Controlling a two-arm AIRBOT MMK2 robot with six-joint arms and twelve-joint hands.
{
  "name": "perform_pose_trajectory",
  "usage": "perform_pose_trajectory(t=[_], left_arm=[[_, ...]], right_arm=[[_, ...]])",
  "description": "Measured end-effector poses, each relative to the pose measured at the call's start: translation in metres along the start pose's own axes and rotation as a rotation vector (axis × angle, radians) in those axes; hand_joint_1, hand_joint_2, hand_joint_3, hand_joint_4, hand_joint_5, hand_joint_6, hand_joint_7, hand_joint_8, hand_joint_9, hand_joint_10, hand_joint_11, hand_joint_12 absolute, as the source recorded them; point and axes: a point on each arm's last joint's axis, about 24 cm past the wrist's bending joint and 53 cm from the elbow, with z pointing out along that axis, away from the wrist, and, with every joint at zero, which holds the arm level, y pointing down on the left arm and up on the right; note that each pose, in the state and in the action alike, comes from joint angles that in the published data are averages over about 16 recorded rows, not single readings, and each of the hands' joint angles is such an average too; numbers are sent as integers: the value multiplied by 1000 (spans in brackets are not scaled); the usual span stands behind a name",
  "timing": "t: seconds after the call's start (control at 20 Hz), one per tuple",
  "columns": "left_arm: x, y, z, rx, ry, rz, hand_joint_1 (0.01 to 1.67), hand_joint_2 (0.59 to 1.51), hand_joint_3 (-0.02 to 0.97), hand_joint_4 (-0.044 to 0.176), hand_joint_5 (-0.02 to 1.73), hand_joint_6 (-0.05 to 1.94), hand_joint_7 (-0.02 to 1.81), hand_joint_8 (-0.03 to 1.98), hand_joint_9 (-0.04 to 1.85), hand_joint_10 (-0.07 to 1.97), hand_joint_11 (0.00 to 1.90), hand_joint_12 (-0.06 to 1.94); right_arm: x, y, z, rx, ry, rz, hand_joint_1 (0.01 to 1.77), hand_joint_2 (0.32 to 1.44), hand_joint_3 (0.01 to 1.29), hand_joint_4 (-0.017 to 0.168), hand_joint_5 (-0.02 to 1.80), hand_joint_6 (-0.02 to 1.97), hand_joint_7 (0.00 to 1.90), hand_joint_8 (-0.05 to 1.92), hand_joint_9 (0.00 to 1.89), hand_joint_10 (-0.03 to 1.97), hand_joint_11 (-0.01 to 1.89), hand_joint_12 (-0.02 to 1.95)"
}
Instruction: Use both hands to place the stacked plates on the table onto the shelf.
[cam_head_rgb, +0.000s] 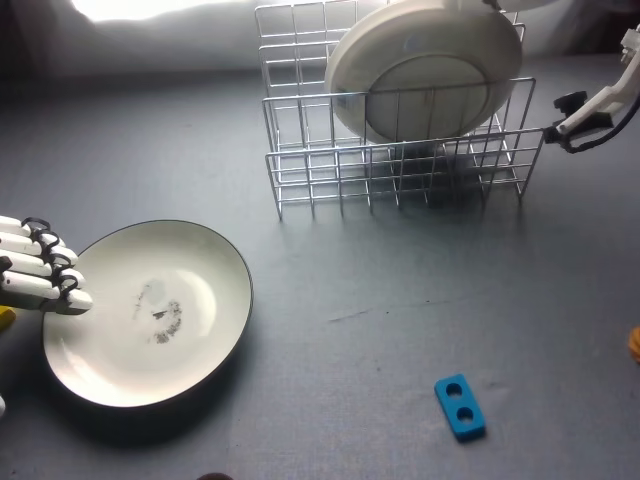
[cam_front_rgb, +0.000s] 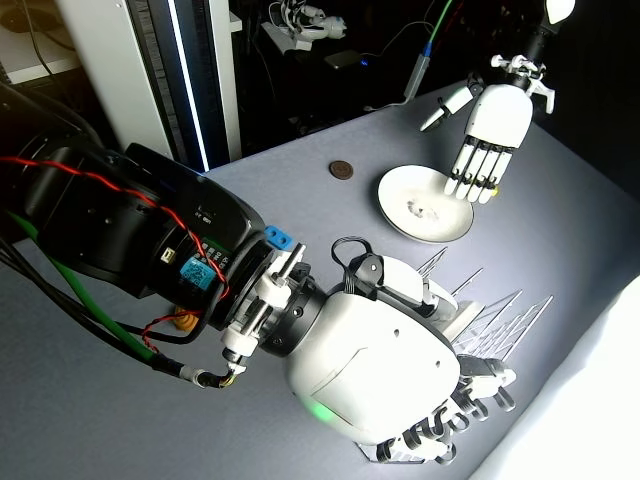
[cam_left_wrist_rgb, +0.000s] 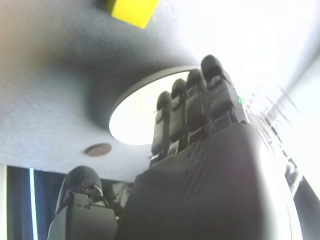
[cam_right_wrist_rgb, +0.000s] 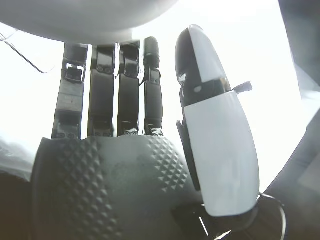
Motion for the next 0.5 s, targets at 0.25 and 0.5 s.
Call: perform_pose_trajectory(t=[0.25,0.5], left_arm=[[5,2,1,-3,11,-11,22,1057,20,2,130,6,116,11,51,-15,20,176],[13,5,2,-12,31,-29,22,1056,20,1,118,4,103,10,32,-25,25,135]], right_arm=[[11,27,-3,-78,21,-185,1037,1163,13,-6,656,36,719,6,702,21,222,1125],[53,50,-11,-162,91,-451,1034,1147,14,-6,631,36,684,6,657,16,164,1153]])
